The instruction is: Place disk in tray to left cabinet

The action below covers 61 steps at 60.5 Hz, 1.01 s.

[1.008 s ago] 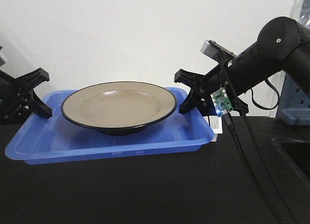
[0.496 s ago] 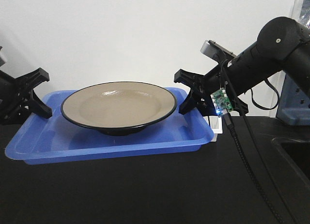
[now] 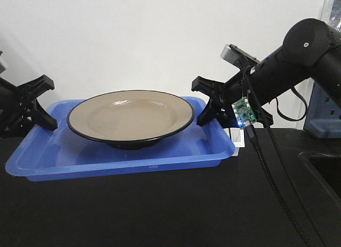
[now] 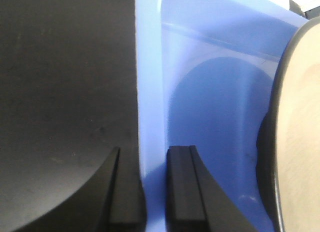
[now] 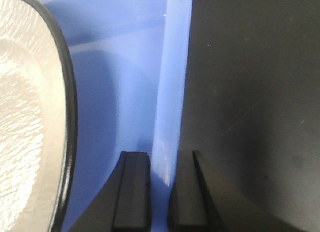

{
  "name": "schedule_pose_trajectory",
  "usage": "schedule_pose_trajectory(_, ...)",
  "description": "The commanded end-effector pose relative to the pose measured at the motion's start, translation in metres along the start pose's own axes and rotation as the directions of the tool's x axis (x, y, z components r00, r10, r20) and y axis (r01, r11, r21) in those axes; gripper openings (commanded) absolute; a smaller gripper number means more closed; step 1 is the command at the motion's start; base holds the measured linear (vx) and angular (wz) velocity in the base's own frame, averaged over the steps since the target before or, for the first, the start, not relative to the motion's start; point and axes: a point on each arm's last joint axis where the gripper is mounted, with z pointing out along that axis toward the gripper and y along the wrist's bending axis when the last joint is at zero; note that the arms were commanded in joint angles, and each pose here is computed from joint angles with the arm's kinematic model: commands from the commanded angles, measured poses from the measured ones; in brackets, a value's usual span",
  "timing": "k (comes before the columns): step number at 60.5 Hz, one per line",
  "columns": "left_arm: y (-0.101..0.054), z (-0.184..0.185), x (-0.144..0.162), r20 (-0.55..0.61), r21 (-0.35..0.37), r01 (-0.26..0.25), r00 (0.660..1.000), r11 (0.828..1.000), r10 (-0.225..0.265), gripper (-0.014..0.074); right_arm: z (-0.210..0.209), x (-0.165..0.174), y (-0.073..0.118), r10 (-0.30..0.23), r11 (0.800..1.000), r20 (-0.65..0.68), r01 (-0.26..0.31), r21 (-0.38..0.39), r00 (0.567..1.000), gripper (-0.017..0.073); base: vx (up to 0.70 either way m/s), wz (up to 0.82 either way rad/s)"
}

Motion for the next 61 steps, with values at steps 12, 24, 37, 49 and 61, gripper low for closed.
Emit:
schedule_pose_trajectory(12,-0.0403,-0.0312,0.0088,0.067,0.217,-0.008,0.998,0.976,-0.007,-0.0002,-0.0388,0.0094,0.038,-0.029,0.983,0.041,0.036,-0.181,0.999,-0.0001,0.0,0.0)
schedule_pose_trajectory(24,-0.0403,-0.0312,0.0088,0.067,0.217,-0.008,0.998,0.976,-0.007,-0.0002,-0.0388,0.0094,0.038,-0.029,0.983,0.041,0.036,-0.181,0.999,-0.0001,-0.01,0.01)
schedule_pose_trajectory(37,-0.0403,-0.0312,0.0088,0.067,0.217,-0.008,0.998,0.976,-0.007,-0.0002,-0.0388,0.0094,0.038,-0.029,0.983,0.041,0.036,-0.181,0.999,-0.0001,-0.05,0.03)
schedule_pose_trajectory(49,-0.0403,-0.0312,0.0088,0.067,0.217,-0.008,0.998,0.976,-0.007,-0.0002,-0.0388,0.0094,0.038,-0.029,0.983,0.041,0.036,-0.181,0.999,-0.0001,-0.09,0.13)
schedule_pose_trajectory(61,-0.0403,-0.0312,0.0088,0.067,0.217,-0.008,0.998,0.976,-0.007,-0.0002,-0.0388,0.0094,0.038,-0.029,0.983,0.041,0.036,-0.181,0.999,-0.0001,-0.11,0.33)
